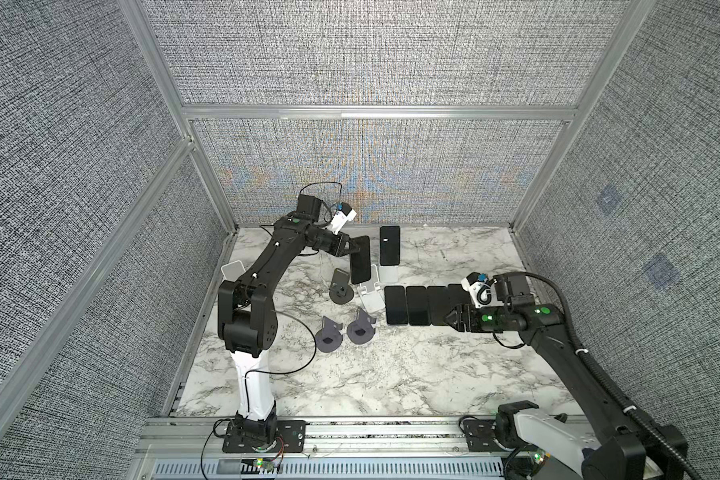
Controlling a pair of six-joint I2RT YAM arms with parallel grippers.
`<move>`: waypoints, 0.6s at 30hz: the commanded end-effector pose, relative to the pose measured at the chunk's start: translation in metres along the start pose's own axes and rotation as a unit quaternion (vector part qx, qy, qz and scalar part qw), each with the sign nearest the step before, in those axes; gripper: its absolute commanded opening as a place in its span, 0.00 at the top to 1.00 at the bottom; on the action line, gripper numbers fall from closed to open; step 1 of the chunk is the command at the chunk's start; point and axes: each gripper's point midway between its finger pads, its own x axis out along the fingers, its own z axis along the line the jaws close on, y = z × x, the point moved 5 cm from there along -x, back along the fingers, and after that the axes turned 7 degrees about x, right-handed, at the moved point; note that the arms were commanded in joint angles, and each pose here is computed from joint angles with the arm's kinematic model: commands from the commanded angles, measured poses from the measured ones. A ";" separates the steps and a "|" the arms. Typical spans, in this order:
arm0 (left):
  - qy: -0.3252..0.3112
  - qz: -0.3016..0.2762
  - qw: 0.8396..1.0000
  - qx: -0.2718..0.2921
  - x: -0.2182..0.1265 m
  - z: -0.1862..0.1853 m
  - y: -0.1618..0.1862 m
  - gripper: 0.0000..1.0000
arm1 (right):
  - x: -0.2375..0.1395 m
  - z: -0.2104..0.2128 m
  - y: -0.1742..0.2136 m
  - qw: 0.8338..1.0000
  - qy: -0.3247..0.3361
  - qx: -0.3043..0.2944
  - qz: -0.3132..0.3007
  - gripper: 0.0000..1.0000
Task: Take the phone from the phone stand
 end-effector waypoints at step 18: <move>0.131 -0.002 0.950 -0.284 0.015 -0.076 0.040 1.00 | -0.007 0.101 -0.016 0.989 0.021 -0.138 0.045 0.25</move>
